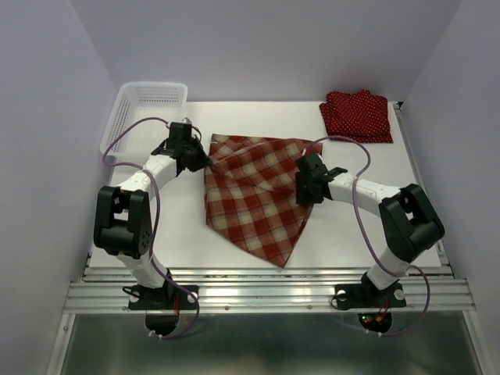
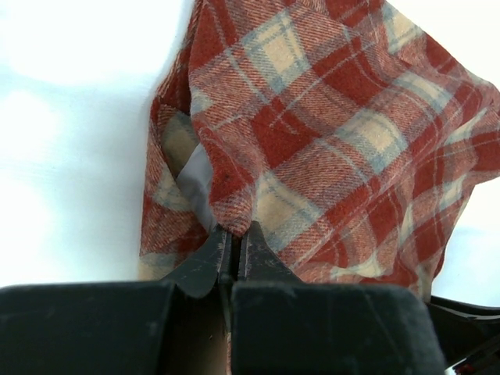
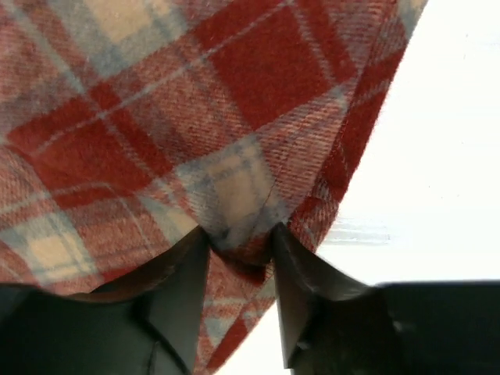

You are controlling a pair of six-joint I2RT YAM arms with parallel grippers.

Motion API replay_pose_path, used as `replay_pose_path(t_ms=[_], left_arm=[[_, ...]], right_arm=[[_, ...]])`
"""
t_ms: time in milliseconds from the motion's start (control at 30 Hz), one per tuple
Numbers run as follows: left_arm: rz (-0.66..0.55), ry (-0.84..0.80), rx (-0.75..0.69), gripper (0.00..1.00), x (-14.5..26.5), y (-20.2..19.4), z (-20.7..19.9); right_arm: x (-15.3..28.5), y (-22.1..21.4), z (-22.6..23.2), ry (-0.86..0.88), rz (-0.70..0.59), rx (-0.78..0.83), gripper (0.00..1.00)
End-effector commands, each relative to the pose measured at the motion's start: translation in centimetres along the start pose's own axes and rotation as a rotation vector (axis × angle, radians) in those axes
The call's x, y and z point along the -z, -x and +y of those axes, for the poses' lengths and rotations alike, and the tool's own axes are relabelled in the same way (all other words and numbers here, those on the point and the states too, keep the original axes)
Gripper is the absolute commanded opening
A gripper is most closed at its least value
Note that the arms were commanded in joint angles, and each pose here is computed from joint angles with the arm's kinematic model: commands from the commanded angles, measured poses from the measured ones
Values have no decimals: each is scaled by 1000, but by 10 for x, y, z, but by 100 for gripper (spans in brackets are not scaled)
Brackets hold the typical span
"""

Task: Fold and stack the skirts
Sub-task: Flatten the skirt out

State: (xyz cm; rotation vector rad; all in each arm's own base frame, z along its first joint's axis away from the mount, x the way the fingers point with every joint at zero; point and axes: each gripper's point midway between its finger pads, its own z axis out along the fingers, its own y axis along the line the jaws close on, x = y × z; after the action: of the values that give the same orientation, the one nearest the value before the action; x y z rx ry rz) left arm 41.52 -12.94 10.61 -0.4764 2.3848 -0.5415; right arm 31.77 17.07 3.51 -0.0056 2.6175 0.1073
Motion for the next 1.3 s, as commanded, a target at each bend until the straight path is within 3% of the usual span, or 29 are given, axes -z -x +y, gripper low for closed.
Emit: replay_pose_path(t_ms=[0,33,133,233,400,500,567,700,833,1000,1133,1267], left_arm=[[-39,6,-5,0,10,11,-2],[-41,5,-6,0,10,13,-3],[-54,3,-5,0,12,17,-5],[-61,5,-3,0,15,21,-7],[-145,51,-21,0,43,46,-11],[-354,97,-21,0,105,96,-23],[-431,92,-33,0,138,112,-32],[-650,-56,-102,0,241,146,-89],[-821,-284,-183,0,359,147,-139],[-1026,-552,-214,0,495,131,-158],[-1044,-750,-295,0,543,103,-173],[-1038,-789,-288,0,552,97,-175]], right_arm=[[8,37,12,30,-106,-36,32],[10,38,11,23,-113,-41,24],[17,49,7,-2,-156,-49,21],[27,60,3,-16,-199,-51,11],[80,94,-15,-83,-337,-66,3],[141,129,-35,-141,-506,-89,1],[177,144,-40,-139,-582,-103,1],[282,176,-45,-42,-783,-120,1],[394,182,-51,135,-998,-141,1],[495,165,-41,391,-1165,-62,1],[550,152,-41,502,-1259,-15,1],[558,155,-48,483,-1288,-52,1]])
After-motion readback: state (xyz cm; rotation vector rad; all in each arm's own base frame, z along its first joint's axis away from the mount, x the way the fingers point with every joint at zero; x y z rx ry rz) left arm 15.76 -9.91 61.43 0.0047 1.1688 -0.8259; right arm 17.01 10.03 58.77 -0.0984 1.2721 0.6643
